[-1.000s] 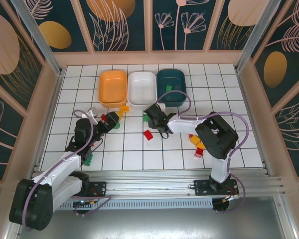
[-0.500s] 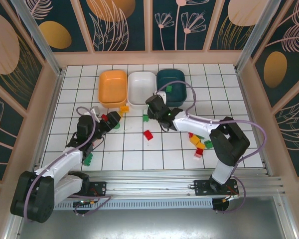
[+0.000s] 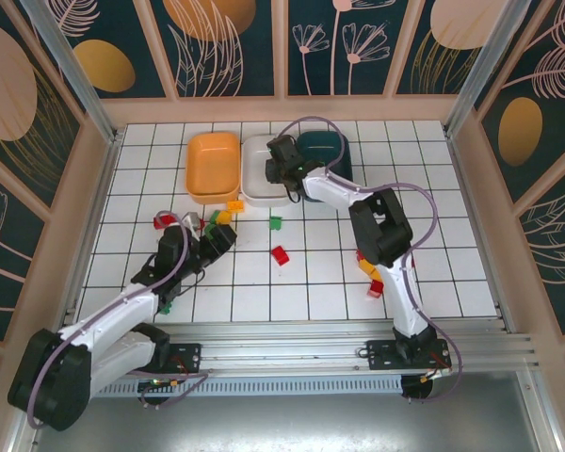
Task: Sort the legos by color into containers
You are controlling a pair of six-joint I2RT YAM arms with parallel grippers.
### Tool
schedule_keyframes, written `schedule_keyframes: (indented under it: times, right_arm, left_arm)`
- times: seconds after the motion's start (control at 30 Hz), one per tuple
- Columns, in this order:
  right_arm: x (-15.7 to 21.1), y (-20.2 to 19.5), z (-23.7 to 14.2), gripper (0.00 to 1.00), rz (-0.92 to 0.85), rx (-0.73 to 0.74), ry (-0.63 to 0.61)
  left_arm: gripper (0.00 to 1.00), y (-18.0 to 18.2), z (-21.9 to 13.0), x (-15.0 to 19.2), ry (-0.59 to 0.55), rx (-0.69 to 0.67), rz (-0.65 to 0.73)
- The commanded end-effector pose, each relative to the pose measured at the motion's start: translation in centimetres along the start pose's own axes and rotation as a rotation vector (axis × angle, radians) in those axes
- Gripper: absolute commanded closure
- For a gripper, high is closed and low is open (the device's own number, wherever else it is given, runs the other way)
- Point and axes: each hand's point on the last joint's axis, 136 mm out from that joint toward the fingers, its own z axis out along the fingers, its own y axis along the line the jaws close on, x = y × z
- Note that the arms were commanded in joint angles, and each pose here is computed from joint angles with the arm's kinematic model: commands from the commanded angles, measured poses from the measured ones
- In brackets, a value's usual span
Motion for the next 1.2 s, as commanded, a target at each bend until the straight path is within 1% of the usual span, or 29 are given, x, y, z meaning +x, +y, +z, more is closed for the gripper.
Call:
schedule_keyframes:
  times: [0.0,0.07,0.17,0.27,0.4,0.5,0.57,0.63,0.67,0.77,0.83,1.0,1.07,1.17]
  right_arm:
    - [-0.9,1.4,0.2,0.62,-0.05,-0.038,0.03]
    - [-1.4,1.6,0.3,0.5,-0.058,-0.035,0.03]
    - [-3.0,1.8,-1.0,0.39,-0.058,-0.037,-0.01]
    - [-5.2,1.6,-3.5,0.37,-0.051,-0.023,-0.075]
    - [-6.2,-0.5,-7.4,0.36,-0.017,0.013,-0.149]
    - [-5.3,-3.4,-10.8,0.35,0.048,0.022,-0.188]
    - [-4.2,-6.1,-12.9,0.35,0.105,0.036,-0.206]
    - [-2.5,-7.8,-14.5,0.34,0.138,0.042,-0.208]
    - [-1.8,-9.4,-15.2,0.34,0.16,0.06,-0.212]
    - [0.4,-12.3,-17.0,0.34,0.201,0.094,-0.209]
    - [1.7,-13.8,-18.1,0.34,0.223,0.11,-0.209]
    - [3.9,-15.8,-20.9,0.35,0.255,0.128,-0.224]
    - [4.5,-16.3,-22.1,0.34,0.261,0.133,-0.238]
    - [5.0,-16.7,-23.6,0.34,0.268,0.135,-0.257]
  left_arm:
    - [0.24,1.4,-0.8,-0.7,-0.075,-0.049,-0.062]
    - [0.21,0.8,-0.8,-0.9,-0.065,-0.046,-0.033]
    - [0.18,-0.8,-0.1,-0.5,-0.001,-0.041,0.019]
    - [0.19,-1.2,1.0,0.7,0.062,-0.086,0.062]
    - [0.22,-0.8,2.3,3.8,0.146,-0.174,0.092]
    - [0.24,-0.9,3.1,6.1,0.213,-0.22,0.092]
    - [0.25,-1.2,3.6,7.4,0.241,-0.263,0.106]
    - [0.24,-1.9,4.1,8.4,0.259,-0.287,0.118]
    - [0.24,-2.3,4.5,8.9,0.271,-0.3,0.11]
    - [0.23,-3.5,5.9,10.1,0.309,-0.318,0.095]
    - [0.22,-3.6,6.9,10.8,0.326,-0.357,0.09]
    - [0.24,-1.2,8.5,11.6,0.346,-0.525,0.07]
    - [0.25,-1.5,9.3,11.7,0.346,-0.541,0.057]
    - [0.28,-0.4,10.4,12.6,0.378,-0.599,0.053]
